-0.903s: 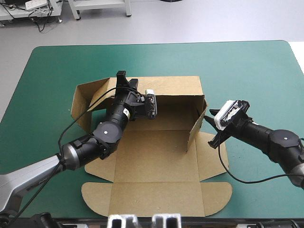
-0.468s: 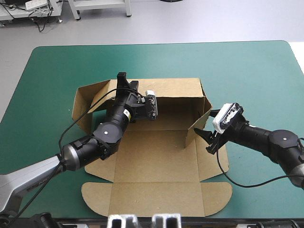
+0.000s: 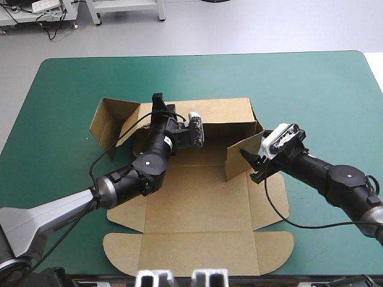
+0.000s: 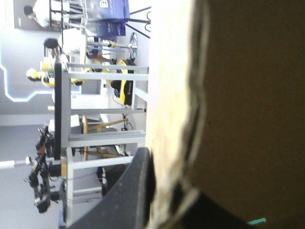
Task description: Fold the box
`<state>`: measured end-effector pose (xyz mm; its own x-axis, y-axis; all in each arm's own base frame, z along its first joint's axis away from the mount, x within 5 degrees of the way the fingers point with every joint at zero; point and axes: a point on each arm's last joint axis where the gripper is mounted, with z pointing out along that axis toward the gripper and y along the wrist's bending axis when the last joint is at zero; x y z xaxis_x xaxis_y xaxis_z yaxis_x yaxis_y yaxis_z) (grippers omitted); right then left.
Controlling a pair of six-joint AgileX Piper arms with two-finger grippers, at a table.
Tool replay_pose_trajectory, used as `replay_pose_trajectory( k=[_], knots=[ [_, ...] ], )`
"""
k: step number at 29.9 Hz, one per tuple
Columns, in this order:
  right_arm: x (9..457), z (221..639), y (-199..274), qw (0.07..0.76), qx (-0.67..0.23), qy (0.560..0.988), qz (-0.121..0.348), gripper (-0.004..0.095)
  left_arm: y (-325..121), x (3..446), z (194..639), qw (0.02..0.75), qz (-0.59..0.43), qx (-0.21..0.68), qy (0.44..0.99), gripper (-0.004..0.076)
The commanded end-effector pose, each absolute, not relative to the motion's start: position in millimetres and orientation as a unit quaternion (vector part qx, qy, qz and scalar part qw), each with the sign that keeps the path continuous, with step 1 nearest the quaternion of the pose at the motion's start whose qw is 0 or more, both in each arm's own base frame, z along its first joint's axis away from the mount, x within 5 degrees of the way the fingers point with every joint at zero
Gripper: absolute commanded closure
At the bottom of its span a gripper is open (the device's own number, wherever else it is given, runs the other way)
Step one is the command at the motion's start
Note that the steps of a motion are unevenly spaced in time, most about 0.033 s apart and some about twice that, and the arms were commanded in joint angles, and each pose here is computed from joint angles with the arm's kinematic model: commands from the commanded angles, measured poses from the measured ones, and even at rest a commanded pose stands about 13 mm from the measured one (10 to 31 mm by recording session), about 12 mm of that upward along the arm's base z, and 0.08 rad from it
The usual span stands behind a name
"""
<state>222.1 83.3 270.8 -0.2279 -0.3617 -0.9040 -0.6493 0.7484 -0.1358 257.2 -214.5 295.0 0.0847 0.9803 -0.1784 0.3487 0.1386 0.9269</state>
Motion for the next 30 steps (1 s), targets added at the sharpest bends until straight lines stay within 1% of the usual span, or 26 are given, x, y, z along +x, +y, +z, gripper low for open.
replay_pose_trajectory(
  k=[1, 4, 7, 10, 11, 13, 14, 18, 20, 21, 22, 25, 26, 28, 30],
  knots=[
    [221.4, 285.0, 84.6, 0.552, -0.312, 0.759, 0.145, 0.0198, -212.8, 261.5, 328.6, 0.500, 0.332, 0.498, 0.626, 0.0708],
    [223.5, 286.9, 84.6, 0.558, -0.309, 0.757, 0.143, 0.0198, -225.2, 259.4, 340.4, 0.529, 0.305, 0.515, 0.601, 0.0708],
    [230.5, 287.1, 86.0, 0.560, -0.301, 0.758, 0.147, 0.0198, -235.7, 252.4, 344.7, 0.541, 0.300, 0.533, 0.577, 0.0708],
    [239.8, 286.0, 89.0, 0.554, -0.291, 0.764, 0.160, 0.0199, -238.5, 248.8, 344.1, 0.539, 0.298, 0.536, 0.577, 0.0709],
    [242.8, 284.3, 89.4, 0.550, -0.282, 0.769, 0.165, 0.0213, -237.5, 248.9, 343.7, 0.536, 0.300, 0.533, 0.582, 0.0708],
    [247.3, 282.0, 90.3, 0.542, -0.264, 0.778, 0.177, 0.0284, -233.8, 249.7, 343.5, 0.528, 0.312, 0.522, 0.592, 0.0708],
    [248.5, 281.1, 90.3, 0.539, -0.258, 0.782, 0.180, 0.0352, -231.6, 250.0, 343.4, 0.523, 0.320, 0.517, 0.598, 0.0709],
    [245.7, 280.9, 95.6, 0.535, -0.287, 0.769, 0.200, 0.0700, -229.6, 248.6, 337.5, 0.496, 0.312, 0.524, 0.618, 0.0709],
    [243.0, 282.1, 99.2, 0.538, -0.314, 0.754, 0.210, 0.0851, -231.2, 246.7, 333.0, 0.482, 0.293, 0.539, 0.626, 0.0709],
    [242.5, 282.4, 99.8, 0.538, -0.317, 0.751, 0.213, 0.0898, -232.0, 245.9, 331.3, 0.478, 0.285, 0.544, 0.629, 0.0708],
    [242.1, 282.6, 100.3, 0.538, -0.320, 0.750, 0.216, 0.0935, -232.9, 245.1, 329.8, 0.474, 0.276, 0.548, 0.631, 0.0708],
    [242.0, 282.7, 100.5, 0.538, -0.318, 0.750, 0.218, 0.0931, -234.2, 243.4, 326.7, 0.468, 0.255, 0.550, 0.643, 0.0706],
    [242.0, 282.7, 100.5, 0.537, -0.317, 0.750, 0.219, 0.0931, -234.3, 243.2, 326.4, 0.467, 0.254, 0.550, 0.644, 0.0691],
    [242.0, 282.7, 100.5, 0.537, -0.317, 0.750, 0.219, 0.0931, -234.5, 243.2, 326.3, 0.467, 0.253, 0.551, 0.644, 0.0644],
    [242.1, 282.7, 100.3, 0.536, -0.309, 0.754, 0.223, 0.0931, -235.6, 242.3, 327.1, 0.471, 0.249, 0.553, 0.641, 0.0546]
  ],
)
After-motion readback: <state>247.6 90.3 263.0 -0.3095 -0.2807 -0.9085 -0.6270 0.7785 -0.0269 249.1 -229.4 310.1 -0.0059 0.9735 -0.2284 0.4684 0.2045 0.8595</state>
